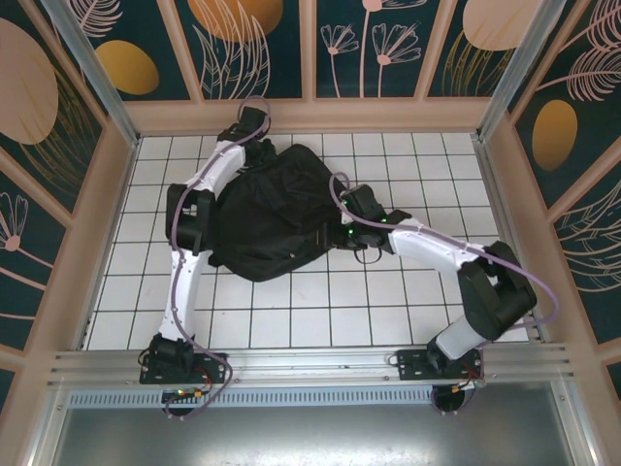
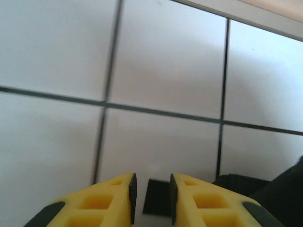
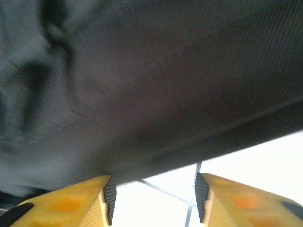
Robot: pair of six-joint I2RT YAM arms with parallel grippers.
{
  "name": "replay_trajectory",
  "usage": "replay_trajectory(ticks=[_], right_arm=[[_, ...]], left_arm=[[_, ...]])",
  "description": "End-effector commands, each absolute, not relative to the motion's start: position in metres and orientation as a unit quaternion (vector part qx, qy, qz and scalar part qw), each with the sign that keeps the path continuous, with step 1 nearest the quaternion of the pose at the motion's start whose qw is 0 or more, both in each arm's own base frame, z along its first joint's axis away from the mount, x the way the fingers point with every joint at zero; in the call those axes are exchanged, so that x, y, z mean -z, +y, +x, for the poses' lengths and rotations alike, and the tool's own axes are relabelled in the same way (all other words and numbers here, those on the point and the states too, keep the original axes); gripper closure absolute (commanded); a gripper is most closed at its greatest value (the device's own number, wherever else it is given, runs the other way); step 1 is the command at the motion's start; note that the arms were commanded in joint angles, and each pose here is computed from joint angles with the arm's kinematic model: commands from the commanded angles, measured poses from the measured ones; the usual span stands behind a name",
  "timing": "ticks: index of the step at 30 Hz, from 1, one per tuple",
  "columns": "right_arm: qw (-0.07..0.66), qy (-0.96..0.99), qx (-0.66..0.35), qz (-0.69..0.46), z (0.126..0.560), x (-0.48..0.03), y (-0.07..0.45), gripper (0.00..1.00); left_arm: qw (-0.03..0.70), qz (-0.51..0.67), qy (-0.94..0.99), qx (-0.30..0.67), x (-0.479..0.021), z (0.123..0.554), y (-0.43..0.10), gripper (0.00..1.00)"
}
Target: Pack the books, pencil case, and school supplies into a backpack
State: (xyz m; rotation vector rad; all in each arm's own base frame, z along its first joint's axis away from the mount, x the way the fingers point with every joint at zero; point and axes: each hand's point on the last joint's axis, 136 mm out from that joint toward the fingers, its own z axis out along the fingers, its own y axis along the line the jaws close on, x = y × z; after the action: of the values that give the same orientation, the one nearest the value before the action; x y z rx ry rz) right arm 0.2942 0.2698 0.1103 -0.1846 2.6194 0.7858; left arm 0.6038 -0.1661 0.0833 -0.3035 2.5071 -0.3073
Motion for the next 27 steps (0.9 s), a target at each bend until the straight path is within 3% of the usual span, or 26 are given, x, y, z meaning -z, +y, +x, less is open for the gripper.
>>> replay_trajectory(ticks=[1, 6, 13, 17, 22, 27], right_arm=[[0.261, 0.922, -0.275, -0.072, 0.307, -0.15, 0.259, 0.5], [0.281, 0.92, -0.27, -0.048, 0.317, -0.166, 0.238, 0.53], [0.275, 0.917, -0.288, 0.026, 0.334, -0.164, 0.198, 0.56], [0.275, 0.91, -0.309, 0.037, 0.332, -0.168, 0.191, 0.56], [0.269, 0.908, -0.319, 0.036, 0.32, -0.168, 0.191, 0.56], [0.27, 0.909, -0.314, 0.038, 0.307, -0.167, 0.185, 0.56]], left_arm=[[0.405, -0.131, 0.902, 0.075, -0.215, 0.59, -0.13, 0.62], [0.427, -0.07, 0.888, 0.155, -0.272, 0.531, -0.156, 0.46], [0.359, 0.108, 0.9, 0.223, -0.251, 0.408, -0.258, 0.36], [0.289, 0.184, 0.919, 0.195, -0.203, 0.348, -0.303, 0.41], [0.239, 0.213, 0.939, 0.124, -0.152, 0.323, -0.306, 0.51], [0.211, 0.241, 0.944, 0.078, -0.122, 0.303, -0.306, 0.52]])
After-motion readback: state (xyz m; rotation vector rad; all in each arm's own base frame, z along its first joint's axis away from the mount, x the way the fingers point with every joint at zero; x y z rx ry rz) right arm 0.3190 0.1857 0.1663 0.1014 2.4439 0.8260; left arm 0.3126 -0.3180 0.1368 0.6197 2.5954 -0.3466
